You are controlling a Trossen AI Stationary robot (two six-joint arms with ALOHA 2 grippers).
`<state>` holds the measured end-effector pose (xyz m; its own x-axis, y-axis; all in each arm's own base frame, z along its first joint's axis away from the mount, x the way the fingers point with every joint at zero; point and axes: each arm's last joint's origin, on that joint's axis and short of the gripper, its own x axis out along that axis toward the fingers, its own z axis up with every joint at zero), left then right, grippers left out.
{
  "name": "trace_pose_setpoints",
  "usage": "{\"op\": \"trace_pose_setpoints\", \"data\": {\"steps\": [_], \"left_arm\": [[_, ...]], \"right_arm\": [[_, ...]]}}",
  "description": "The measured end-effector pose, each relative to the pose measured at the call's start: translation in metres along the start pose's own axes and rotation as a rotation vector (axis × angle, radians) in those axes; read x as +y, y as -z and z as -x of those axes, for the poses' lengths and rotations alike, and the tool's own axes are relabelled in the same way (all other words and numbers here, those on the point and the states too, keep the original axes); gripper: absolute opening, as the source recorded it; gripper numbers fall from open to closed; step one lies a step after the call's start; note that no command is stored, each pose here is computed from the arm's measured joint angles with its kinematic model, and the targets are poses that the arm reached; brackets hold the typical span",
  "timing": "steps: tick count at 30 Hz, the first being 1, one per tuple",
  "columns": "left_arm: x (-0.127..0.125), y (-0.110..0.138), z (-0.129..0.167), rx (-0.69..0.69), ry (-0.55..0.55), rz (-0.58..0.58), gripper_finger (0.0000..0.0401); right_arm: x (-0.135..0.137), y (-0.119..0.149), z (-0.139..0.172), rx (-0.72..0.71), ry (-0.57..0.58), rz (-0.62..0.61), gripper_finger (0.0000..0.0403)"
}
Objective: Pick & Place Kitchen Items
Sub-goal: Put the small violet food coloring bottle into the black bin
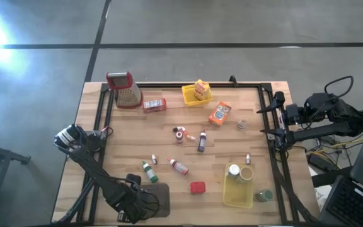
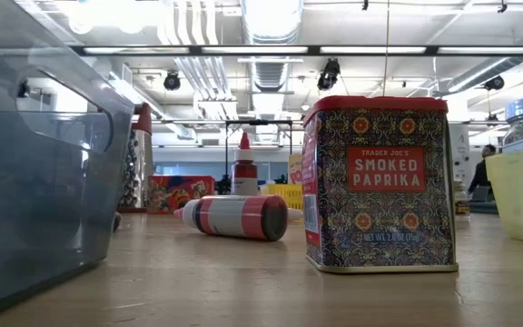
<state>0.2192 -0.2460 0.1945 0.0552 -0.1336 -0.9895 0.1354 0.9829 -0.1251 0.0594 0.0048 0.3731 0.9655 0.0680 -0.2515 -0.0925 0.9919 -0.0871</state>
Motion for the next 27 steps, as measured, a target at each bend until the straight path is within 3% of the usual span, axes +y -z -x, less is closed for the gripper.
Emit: {"op": "trace_pose_setpoints", "data": {"steps": [11,27], "left_arm": [[-0.0007,-0.0006,-0.0027,-0.012,0.02,0.0,0.0077],[-0.0008,-0.0008,-0.0027,-0.014,0.022,0.0,0.0109]], "right_arm": [[0.0,0.0,0.0,0.0,0.0,-0.003,0.0293],[0.0,0.0,0.0001,-0.001,0.0,0.001,0.0253]]}}
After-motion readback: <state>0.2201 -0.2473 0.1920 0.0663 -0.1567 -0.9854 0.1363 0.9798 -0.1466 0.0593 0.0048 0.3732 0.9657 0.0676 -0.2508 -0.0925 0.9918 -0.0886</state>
